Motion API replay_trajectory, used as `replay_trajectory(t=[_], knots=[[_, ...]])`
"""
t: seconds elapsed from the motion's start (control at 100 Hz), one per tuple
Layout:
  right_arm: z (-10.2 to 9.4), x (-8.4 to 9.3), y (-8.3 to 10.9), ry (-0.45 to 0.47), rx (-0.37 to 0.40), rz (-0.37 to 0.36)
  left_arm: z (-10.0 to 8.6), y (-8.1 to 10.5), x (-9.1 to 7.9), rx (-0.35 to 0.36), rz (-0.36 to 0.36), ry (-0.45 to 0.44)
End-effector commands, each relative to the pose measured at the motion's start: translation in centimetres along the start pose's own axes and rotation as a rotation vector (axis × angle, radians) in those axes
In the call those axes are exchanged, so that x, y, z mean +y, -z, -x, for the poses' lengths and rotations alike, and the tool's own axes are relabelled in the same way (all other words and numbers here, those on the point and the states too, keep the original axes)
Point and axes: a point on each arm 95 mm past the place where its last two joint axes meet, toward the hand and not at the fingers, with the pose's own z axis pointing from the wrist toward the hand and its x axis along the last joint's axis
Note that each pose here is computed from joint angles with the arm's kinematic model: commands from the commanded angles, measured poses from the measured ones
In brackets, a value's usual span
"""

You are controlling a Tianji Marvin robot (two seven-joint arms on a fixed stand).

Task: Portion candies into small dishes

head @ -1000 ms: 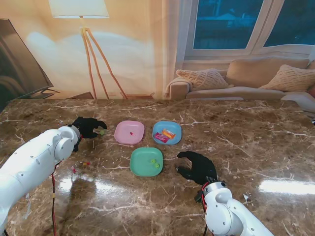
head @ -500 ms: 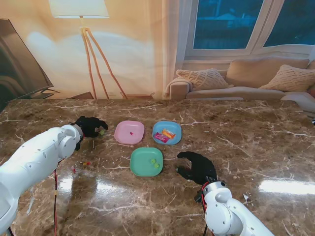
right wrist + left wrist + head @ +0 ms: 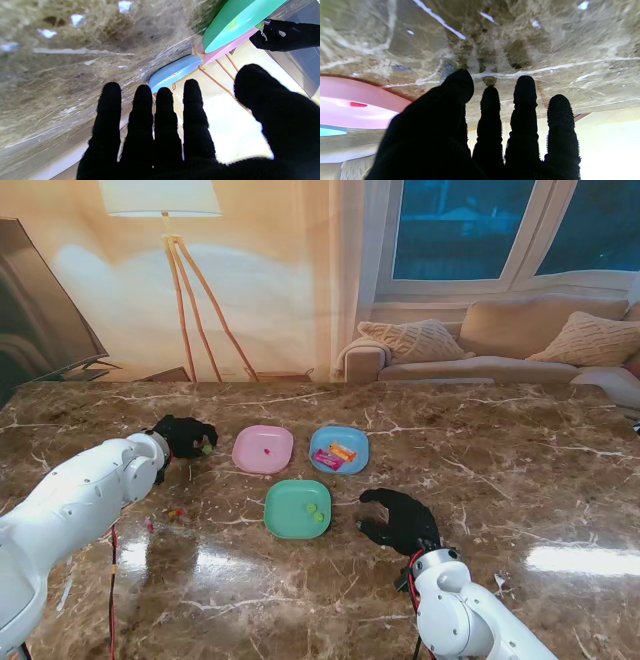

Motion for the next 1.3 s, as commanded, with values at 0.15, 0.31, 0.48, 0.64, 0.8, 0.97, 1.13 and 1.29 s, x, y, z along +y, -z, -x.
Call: replay_trajectory(t=[0.15,0.31,0.48,0.64,0.8,0.97,1.13,1.29], knots=[[0.2,-0.68,0.2,-0.006,-0.007,-0.033,0.04,0.0,0.64,0.001,-0.003,-0.001],[0.14,-0.72,0.16,-0.004,-0.006,-0.036,0.01,0.0,0.9,0.008,-0.016,0.002],[0.11,-0.76,0.14,-0.004,-0.005,-0.041,0.09,0.07,0.99,0.015,-0.013,-0.004],[0.11,-0.77,0.12,-0.004,-0.004,-0.04,0.16,0.13,1.04,0.016,-0.016,-0.008],[0.13,-0.79,0.11,-0.004,-0.003,-0.041,0.21,0.16,1.11,0.02,-0.023,-0.009],[0.15,-0.81,0.11,-0.005,-0.001,-0.043,0.22,0.18,1.18,0.018,-0.028,-0.011],[0.16,-0.81,0.07,-0.007,0.001,-0.044,0.26,0.23,1.3,0.016,-0.035,-0.008],[0.14,-0.82,0.05,-0.008,0.002,-0.046,0.35,0.33,1.21,0.018,-0.049,-0.003]])
